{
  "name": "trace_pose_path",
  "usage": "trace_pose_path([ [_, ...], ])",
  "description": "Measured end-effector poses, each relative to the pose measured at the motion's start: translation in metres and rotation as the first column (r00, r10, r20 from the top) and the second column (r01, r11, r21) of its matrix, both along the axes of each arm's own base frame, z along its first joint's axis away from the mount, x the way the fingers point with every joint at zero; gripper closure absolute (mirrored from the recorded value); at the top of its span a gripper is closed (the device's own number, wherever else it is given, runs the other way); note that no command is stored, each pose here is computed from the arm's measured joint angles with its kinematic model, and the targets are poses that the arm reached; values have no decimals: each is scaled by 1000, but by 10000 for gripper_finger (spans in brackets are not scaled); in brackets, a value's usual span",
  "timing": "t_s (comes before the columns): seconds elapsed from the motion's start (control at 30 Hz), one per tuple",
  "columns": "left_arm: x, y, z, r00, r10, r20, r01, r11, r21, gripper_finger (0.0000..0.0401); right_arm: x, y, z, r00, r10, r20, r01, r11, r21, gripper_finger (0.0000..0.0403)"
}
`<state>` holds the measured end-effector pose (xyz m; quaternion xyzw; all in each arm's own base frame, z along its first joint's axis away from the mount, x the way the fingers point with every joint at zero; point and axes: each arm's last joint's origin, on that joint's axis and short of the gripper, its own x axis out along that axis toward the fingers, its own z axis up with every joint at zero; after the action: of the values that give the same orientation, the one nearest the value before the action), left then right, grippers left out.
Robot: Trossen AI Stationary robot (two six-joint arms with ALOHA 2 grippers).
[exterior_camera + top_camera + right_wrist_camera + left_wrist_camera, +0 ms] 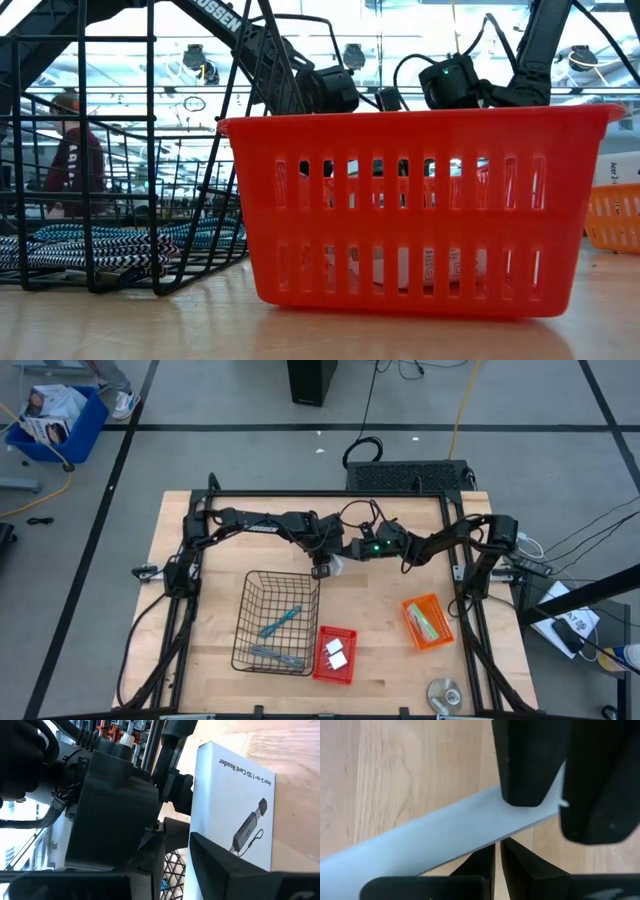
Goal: Pick and place items into bin
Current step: Put the card reader box into the orange basket
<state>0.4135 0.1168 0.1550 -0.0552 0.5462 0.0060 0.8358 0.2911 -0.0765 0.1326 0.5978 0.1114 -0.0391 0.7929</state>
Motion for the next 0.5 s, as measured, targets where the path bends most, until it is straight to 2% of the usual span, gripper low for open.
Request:
trace_pose_path([
  [0.5, -4, -4, 12, 1000, -7, -13, 7, 999, 39, 370, 2, 0, 4, 999, 15, 36, -14, 1000, -24, 312],
])
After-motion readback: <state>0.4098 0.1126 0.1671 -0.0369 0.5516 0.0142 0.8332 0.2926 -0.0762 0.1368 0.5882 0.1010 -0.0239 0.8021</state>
